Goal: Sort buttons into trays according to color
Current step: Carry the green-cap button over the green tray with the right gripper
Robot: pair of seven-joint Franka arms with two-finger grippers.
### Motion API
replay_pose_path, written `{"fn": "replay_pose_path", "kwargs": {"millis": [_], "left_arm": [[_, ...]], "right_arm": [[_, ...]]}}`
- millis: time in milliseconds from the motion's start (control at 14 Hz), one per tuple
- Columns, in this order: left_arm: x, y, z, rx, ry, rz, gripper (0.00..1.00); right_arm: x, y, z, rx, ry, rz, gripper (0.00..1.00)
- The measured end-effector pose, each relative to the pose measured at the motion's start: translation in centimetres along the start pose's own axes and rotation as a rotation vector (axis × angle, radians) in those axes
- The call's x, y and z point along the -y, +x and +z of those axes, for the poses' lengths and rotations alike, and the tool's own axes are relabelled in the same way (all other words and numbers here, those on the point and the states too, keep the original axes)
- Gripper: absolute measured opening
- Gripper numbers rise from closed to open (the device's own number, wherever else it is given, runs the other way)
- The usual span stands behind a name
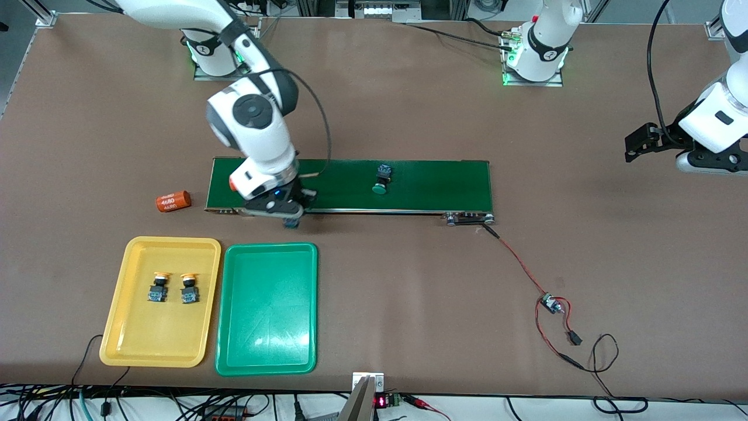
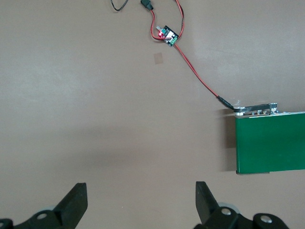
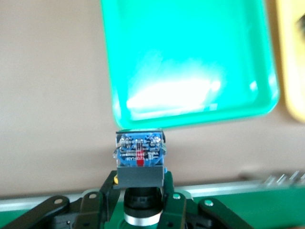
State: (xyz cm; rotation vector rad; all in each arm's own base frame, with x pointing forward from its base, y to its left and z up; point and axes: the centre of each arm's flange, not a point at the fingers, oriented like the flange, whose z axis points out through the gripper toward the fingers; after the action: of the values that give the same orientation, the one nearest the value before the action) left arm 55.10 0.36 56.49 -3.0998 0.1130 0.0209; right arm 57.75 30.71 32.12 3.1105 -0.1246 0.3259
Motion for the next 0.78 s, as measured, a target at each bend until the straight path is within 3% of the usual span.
{"fn": "replay_pose_path", "kwargs": {"millis": [285,570,783], "left_arm": [[0.0,0.0,0.0,0.000,0.000,0.000,1.00],[0.0,0.0,-0.1,-0.001,0.000,0.001,1.00],[-0.1,0.0,-0.1,0.000,0.000,0.001,1.00]], "right_arm": [[-6.7,6.1,6.0,0.013,-0.036,-0.066,0.41],[-6.6,7.0,12.3,-0.025,0.035,-0.063,0.41],[-7.6,7.4,15.0,-0.037,0.028,-0.076,0.41]]}}
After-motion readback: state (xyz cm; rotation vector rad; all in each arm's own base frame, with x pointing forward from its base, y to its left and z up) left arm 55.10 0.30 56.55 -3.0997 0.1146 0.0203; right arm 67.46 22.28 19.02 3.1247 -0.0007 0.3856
